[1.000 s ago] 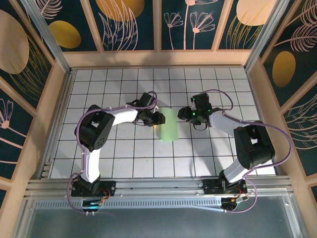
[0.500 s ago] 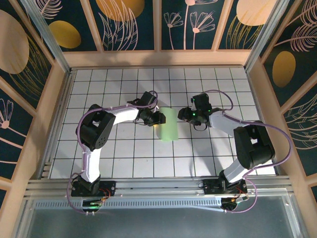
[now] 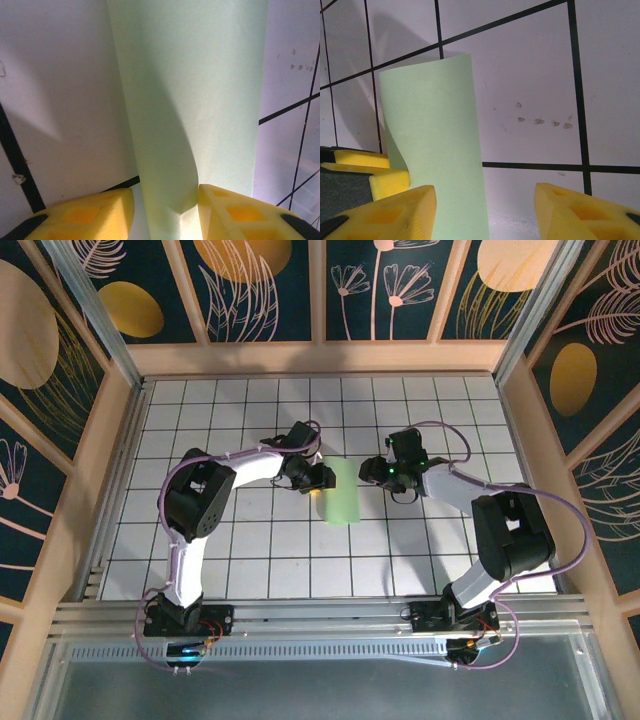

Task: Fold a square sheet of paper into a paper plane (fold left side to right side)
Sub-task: First fold in half a square sheet of paper at the center of the table.

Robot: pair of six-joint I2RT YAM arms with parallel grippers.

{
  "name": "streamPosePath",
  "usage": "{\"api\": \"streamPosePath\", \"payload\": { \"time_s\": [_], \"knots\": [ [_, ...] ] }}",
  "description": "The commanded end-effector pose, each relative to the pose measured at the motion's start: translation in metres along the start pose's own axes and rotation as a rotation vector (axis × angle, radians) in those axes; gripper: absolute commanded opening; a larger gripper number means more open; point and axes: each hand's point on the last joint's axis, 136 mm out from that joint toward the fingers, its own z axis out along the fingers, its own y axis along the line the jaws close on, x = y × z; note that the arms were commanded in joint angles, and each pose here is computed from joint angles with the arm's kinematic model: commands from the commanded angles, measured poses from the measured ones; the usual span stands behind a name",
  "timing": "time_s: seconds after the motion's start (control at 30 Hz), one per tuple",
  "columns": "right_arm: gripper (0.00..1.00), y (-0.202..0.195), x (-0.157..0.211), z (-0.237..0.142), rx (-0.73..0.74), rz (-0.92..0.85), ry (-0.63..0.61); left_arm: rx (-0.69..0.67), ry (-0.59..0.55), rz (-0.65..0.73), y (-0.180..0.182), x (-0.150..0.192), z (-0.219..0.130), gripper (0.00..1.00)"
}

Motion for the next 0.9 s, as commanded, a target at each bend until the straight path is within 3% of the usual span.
{"api": "streamPosePath", "payload": {
  "time_s": [0.0,0.87],
  "knots": [
    [0.55,-0.005,0.005,0.004,0.000,-0.005,0.026,-0.134,0.089,0.018,0.046,0.036,0.057,0.41],
    [0.55,0.004,0.016,0.010,-0.054,-0.010,0.079,-0.159,0.079,0.034,0.048,0.030,0.058,0.42]
  ]
}}
